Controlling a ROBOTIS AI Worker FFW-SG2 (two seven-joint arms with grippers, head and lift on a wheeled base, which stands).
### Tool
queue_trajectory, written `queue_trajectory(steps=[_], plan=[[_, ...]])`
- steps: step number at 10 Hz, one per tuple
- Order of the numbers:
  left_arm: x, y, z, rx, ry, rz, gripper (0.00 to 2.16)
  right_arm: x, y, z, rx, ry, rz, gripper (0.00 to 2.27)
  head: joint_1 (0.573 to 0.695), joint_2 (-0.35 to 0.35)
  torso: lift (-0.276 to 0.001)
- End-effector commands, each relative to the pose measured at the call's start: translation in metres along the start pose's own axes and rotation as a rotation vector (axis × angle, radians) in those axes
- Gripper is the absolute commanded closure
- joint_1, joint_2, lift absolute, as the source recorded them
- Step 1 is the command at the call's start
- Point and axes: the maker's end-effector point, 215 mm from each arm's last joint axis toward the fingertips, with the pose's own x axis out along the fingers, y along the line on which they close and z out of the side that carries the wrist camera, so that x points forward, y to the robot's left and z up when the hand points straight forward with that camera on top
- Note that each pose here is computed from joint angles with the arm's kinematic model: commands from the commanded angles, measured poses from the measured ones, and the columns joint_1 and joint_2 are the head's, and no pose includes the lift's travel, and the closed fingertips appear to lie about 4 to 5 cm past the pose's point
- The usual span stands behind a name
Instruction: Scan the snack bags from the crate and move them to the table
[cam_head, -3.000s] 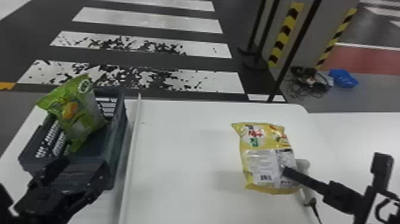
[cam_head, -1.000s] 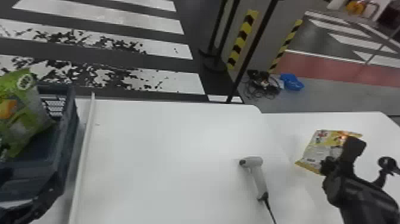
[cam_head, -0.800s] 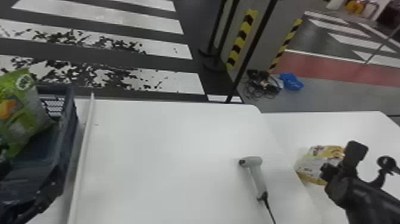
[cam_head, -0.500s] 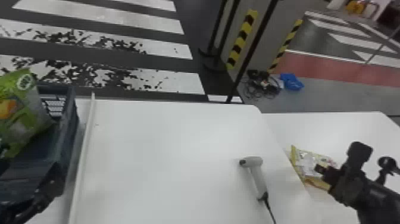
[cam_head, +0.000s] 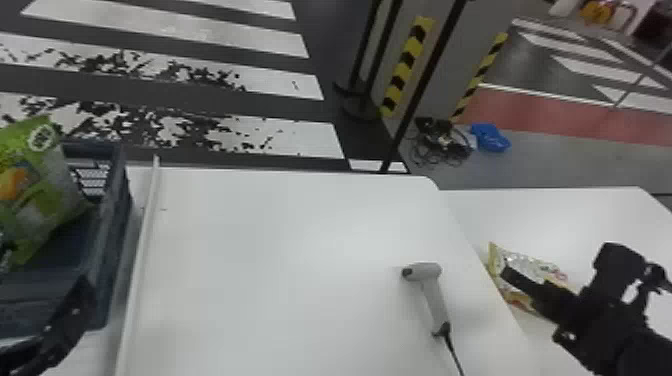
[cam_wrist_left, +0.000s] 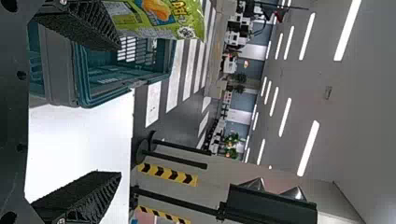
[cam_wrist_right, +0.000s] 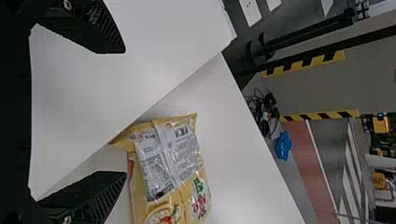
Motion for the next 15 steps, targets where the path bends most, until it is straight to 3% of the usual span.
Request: queue_trajectory(steps=[1,3,4,6,10,12,15], plan=[[-0.003,-0.003,0.003,0.007,-0.003,-0.001,0.03,-0.023,0.031,-0.019,-0.022,0.01,0.084,0.06,0.695,-0.35,-0.095],[-0.012,0.002,0.002,0.017,0.009,0.012,0.03,-0.048,0.079,-0.043,-0.065,-0.006,0.225,0.07,0.695,-0.35,-0.095],[-0.015,0.003,0.001,0.017,0.012,0.016,0.03,-0.061,0.106,-0.043,-0.124,-0.072,0.284,0.07,0.695,-0.35,-0.095],[-0.019,0.006,-0.004,0.013,0.024,0.024,0.03,-0.078,0.158,-0.06,-0.217,-0.095,0.378,0.07,0.695,-0.35,-0.095],[-0.024,0.013,-0.009,0.013,0.035,0.042,0.03,-0.1,0.257,-0.104,-0.322,-0.146,0.491,0.08,0.695,-0.189,-0.095],[-0.024,0.019,-0.01,0.01,0.039,0.059,0.03,-0.128,0.302,-0.096,-0.329,-0.275,0.552,0.08,0.695,-0.12,-0.095],[-0.032,0.033,-0.009,0.007,0.066,0.082,0.03,-0.155,0.314,-0.084,-0.267,-0.376,0.579,0.09,0.695,-0.028,-0.095]])
